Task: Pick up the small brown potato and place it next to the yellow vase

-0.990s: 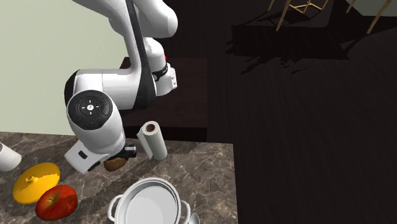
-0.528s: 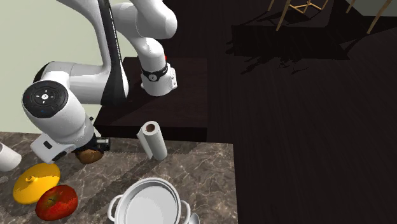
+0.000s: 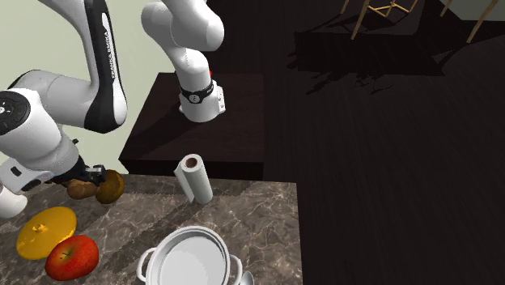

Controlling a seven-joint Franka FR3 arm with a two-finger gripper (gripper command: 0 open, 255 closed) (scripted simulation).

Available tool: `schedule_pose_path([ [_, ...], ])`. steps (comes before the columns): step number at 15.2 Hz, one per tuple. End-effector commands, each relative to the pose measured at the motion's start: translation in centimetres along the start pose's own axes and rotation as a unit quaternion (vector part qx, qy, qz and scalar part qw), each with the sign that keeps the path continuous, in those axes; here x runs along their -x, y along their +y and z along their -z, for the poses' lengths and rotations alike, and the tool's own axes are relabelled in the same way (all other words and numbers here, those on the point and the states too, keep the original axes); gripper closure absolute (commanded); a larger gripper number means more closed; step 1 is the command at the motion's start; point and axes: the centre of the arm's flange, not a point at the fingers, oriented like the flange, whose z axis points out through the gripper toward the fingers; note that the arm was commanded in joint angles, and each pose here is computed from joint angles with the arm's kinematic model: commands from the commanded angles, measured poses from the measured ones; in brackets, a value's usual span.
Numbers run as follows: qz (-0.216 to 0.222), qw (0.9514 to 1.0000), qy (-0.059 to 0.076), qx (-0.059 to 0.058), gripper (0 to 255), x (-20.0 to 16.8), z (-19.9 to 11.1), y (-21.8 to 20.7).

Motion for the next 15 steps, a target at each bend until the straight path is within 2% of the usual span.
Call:
schedule_pose_path([
  [1,0.001,1.0000,0.000,0.000,255,0.9,-0.7,2.3],
  [14,0.001,1.0000,0.000,0.000,255,7.4,-5.8,17.5],
  [15,0.001,1.0000,0.000,0.000,255,7.3,-6.3,17.4],
])
